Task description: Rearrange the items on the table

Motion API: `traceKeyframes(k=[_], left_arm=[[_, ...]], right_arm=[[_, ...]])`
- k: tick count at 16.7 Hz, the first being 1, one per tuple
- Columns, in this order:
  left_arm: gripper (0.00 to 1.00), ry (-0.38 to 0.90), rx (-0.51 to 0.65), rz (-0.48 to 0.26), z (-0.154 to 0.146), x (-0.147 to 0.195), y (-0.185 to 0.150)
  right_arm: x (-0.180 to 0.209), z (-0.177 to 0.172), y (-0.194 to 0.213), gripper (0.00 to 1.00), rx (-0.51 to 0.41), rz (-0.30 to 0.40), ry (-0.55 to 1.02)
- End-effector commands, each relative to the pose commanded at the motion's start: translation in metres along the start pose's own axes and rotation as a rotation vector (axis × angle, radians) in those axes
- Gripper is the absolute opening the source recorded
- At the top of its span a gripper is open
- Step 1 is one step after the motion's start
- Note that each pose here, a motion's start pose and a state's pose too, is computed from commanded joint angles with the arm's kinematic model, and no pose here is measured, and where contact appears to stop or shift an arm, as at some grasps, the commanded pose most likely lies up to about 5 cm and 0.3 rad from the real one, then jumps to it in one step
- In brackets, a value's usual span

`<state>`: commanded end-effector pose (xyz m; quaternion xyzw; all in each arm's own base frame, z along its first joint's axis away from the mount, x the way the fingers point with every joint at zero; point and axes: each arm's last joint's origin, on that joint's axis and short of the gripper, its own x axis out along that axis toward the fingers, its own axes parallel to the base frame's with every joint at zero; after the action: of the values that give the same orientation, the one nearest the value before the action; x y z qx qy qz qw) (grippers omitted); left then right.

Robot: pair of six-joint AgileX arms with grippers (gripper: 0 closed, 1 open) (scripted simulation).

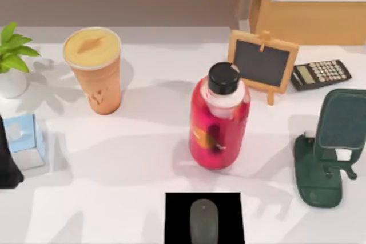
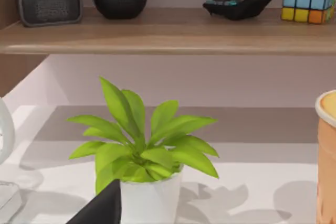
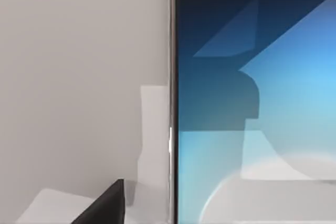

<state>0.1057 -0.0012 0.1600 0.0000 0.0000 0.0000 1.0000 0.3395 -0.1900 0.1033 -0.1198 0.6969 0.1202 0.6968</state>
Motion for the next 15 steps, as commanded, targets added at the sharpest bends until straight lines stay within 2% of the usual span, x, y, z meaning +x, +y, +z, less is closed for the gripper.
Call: traceKeyframes(k=[1,14,15], left_arm=[[1.00,0.000,0.000,0.000,0.0000,0.0000,0.0000],[1.00,0.000,0.000,0.000,0.0000,0.0000,0.0000],[1.00,0.000,0.000,0.000,0.0000,0.0000,0.0000]], right_arm=[[0.0000,0.0000,0.0000,1.00,0.000,0.000,0.000],[0.0000,0.0000,0.0000,0.02,0.000,0.000,0.000],[0.0000,0.0000,0.0000,0.00,0.000,0.000,0.000]])
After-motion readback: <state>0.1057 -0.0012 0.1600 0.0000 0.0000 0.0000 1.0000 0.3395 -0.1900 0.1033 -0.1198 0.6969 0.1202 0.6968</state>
